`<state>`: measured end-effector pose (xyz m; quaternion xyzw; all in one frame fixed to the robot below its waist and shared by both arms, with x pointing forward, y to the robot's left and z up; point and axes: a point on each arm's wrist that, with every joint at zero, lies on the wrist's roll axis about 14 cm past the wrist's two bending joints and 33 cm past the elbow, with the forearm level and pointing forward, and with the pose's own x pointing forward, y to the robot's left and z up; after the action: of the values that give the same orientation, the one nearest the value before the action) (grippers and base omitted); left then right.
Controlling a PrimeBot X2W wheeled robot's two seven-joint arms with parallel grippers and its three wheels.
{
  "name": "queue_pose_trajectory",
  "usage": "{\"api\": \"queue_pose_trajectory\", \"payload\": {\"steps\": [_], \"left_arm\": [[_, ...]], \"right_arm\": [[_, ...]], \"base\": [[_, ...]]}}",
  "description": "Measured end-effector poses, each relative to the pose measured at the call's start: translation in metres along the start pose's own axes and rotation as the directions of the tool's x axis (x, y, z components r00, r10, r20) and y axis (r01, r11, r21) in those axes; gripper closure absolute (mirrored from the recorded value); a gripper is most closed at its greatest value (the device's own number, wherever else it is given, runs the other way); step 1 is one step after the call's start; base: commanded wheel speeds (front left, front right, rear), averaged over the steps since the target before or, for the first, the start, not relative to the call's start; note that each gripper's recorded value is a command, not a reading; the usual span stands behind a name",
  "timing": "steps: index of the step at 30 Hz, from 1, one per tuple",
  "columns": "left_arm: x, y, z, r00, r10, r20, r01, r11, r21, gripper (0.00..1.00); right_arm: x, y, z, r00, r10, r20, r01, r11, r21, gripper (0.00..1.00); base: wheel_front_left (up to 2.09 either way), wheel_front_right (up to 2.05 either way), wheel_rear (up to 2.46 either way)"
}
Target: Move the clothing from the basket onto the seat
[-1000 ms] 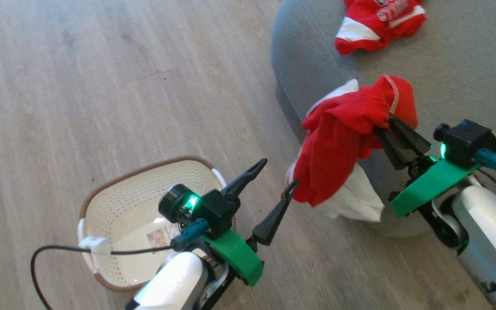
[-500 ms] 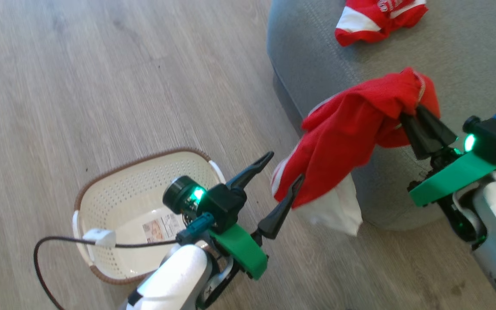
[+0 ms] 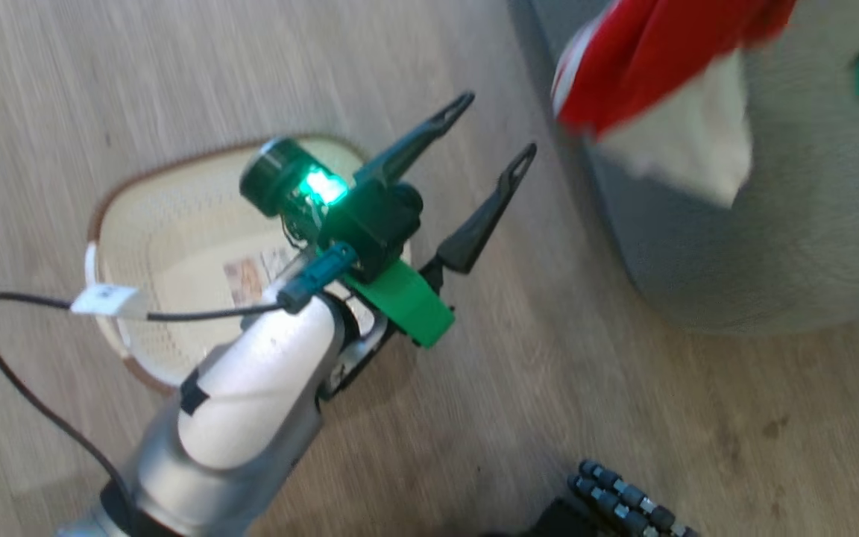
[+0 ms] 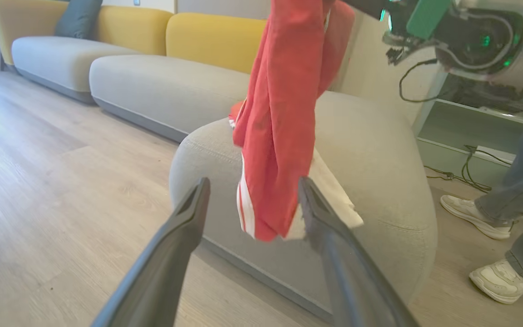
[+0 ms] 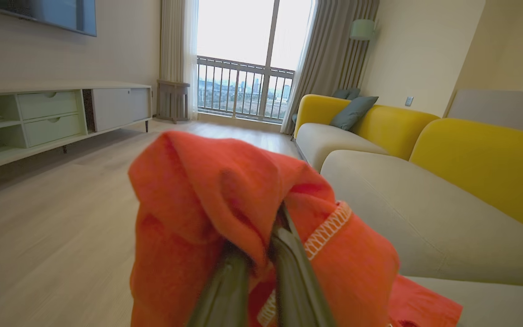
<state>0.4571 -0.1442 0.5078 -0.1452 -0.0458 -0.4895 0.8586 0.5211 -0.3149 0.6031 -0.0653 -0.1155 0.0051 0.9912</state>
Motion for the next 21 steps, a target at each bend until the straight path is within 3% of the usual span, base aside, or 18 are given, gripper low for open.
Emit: {"api": "queue_pose_trajectory", "payload": {"steps": [5,12,16,21], "left_arm": [[-0.007,0.031,-0.029,0.998,0.057,-0.035,-0.058,0.998,-0.032,0.00],[-0.031,0.065,-0.063,0.986,0.135,-0.099,-0.140,0.989,-0.047,0.00],[-0.039,0.073,-0.075,0.981,0.157,-0.116,-0.165,0.984,-0.062,0.00],[-0.043,0.078,-0.100,0.975,0.152,-0.162,-0.169,0.981,-0.094,0.00]], "right_arm": [[0.052,-0.025,0.001,0.998,-0.047,0.045,0.048,0.998,-0.033,1.00],[0.112,-0.086,0.040,0.969,-0.194,0.154,0.201,0.979,-0.033,1.00],[0.113,-0.130,0.035,0.949,-0.298,0.102,0.307,0.948,-0.080,1.00],[0.090,-0.178,-0.017,0.898,-0.437,-0.043,0.429,0.895,-0.125,1.00]], "base": [[0.00,0.00,0.00],[0.00,0.00,0.00],[0.00,0.00,0.00],[0.00,0.00,0.00]]}}
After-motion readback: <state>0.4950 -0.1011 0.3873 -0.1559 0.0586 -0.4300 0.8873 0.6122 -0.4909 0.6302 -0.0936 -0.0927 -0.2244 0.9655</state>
